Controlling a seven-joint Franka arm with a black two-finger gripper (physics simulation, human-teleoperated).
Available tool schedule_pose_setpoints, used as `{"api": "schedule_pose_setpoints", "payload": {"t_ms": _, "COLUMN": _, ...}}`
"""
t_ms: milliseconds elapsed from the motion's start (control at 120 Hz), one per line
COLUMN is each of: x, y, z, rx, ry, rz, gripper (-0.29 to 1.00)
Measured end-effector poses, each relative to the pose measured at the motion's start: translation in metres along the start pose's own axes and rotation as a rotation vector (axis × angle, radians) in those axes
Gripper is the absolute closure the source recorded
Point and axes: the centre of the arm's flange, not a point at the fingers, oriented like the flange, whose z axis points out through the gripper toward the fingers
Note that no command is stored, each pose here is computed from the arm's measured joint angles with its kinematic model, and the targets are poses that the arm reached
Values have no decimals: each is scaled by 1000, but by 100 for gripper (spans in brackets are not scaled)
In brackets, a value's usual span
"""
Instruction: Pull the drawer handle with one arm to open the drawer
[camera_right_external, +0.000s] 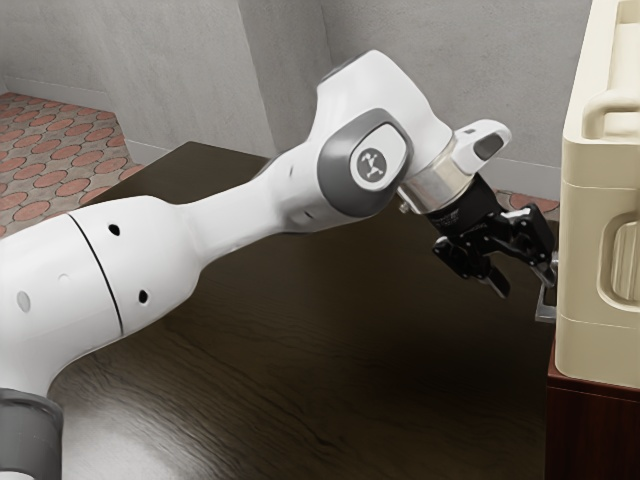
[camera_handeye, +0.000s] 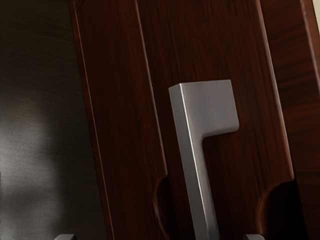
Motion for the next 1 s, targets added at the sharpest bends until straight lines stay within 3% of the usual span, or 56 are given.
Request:
{"api": "schedule_pose_setpoints", "payload": {"t_ms": 283, "x": 0, "y": 1, "z": 0, "rx": -2, "ry": 6, "rz": 1, "gripper": 39}}
{"api": "schedule_pose_setpoints", "payload": {"t_ms": 567, "x": -2, "y": 2, "z": -10, "rx": 10, "ry": 8, "rz": 7, "gripper": 66}}
{"api": "schedule_pose_setpoints", "payload": {"t_ms": 1000, "x": -9, "y": -28, "z": -34, "rx": 117, "ry": -31, "rz": -18, "gripper": 79}}
